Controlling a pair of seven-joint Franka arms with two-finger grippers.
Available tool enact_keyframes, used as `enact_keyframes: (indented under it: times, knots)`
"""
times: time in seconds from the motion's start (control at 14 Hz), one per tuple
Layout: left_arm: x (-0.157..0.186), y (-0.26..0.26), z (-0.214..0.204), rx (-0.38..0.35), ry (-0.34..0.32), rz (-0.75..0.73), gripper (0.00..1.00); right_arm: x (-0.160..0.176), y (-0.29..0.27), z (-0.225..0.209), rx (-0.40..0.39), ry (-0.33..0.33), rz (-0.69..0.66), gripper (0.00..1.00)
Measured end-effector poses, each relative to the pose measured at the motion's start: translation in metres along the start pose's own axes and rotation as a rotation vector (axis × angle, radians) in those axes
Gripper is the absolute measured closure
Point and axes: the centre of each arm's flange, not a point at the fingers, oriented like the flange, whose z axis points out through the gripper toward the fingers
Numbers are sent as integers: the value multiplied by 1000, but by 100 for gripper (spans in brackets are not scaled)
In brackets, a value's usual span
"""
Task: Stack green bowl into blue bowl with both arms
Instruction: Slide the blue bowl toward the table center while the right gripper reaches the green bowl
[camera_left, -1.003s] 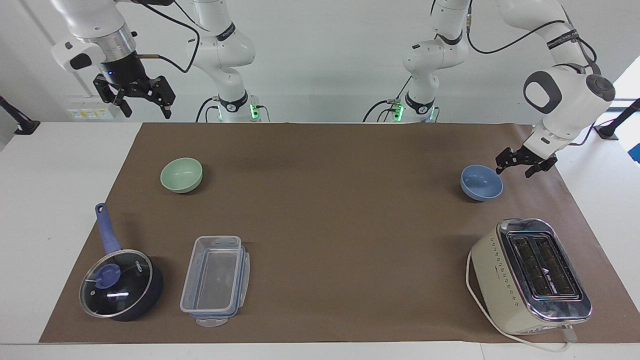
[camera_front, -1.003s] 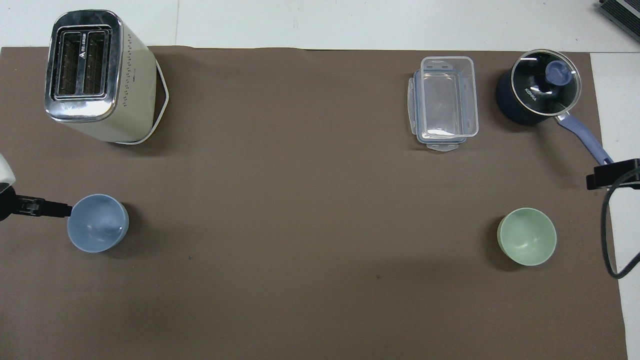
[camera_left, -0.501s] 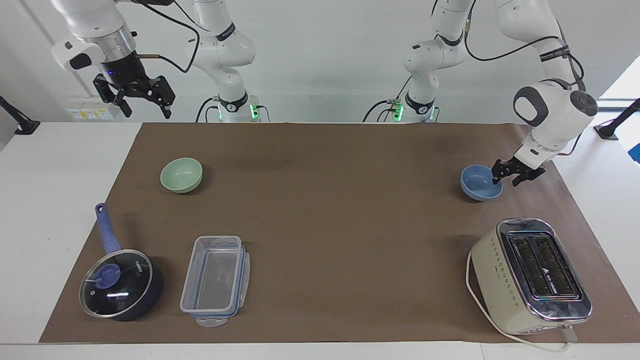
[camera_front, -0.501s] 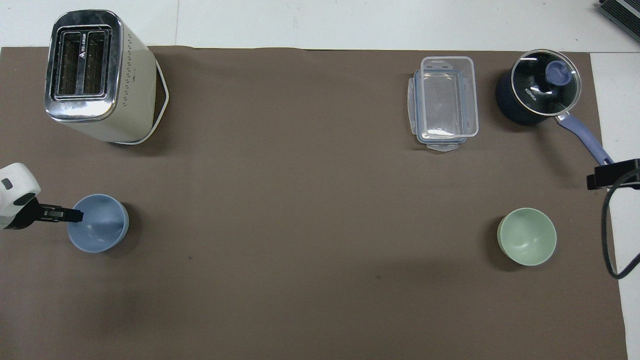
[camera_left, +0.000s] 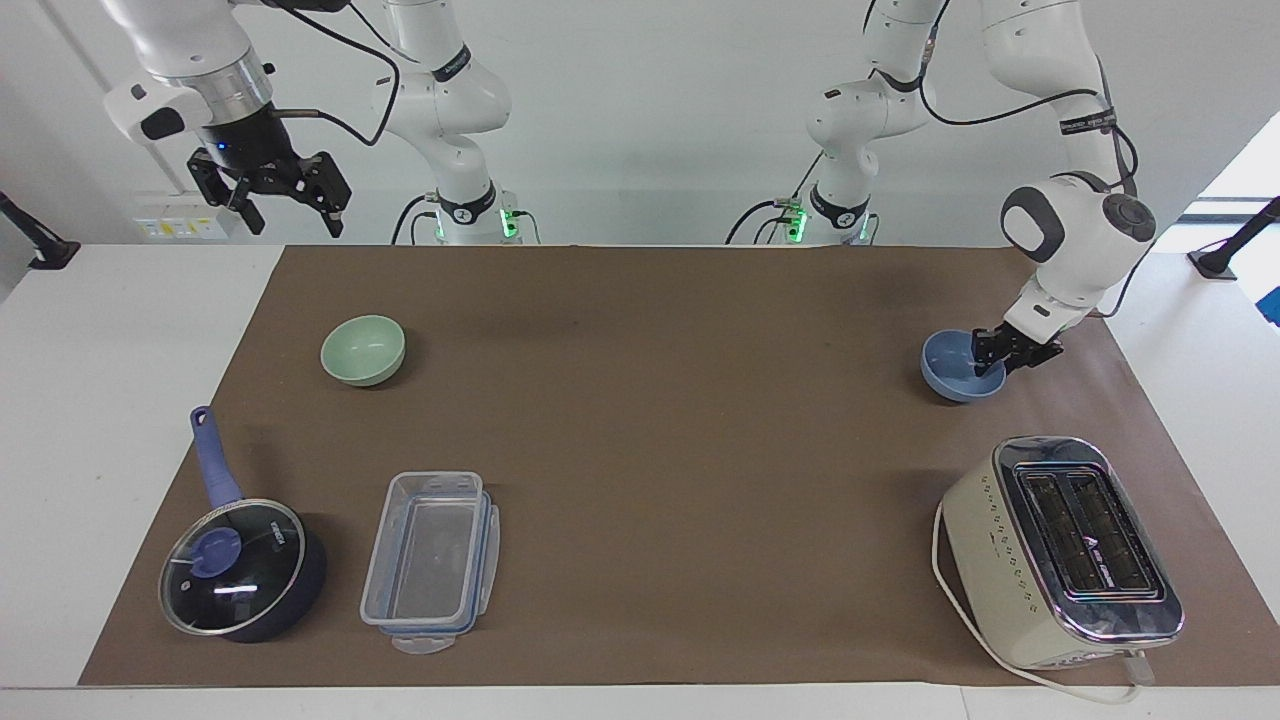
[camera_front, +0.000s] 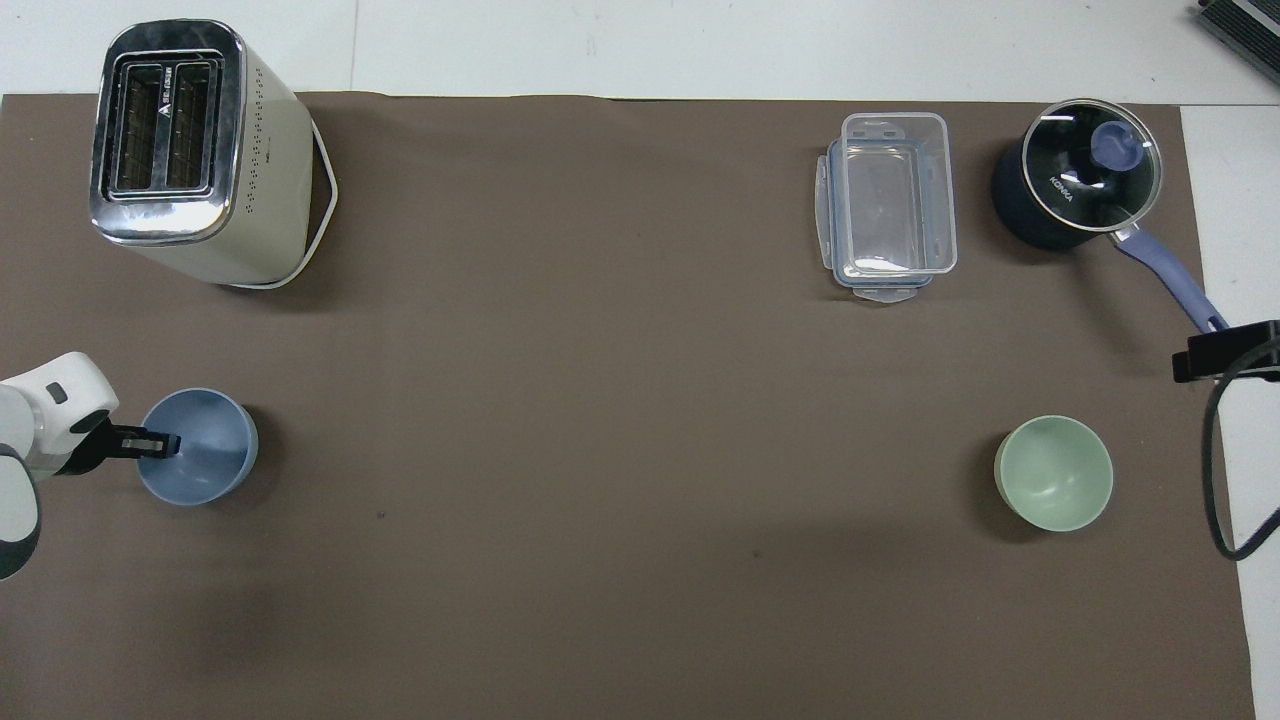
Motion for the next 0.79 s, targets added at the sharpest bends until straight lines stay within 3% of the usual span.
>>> enact_keyframes:
  times: [0.14,0.57,0.79]
  knots:
    - [2,2,-7,-3,14,2,93,-1,0,0,0,0,0,0]
    - [11,14,-30,-3,21,22,95,-2,0,1,1,-2,0,0]
    - [32,58,-60,-3,39,3,95,-2,0,1,1,-2,0,0]
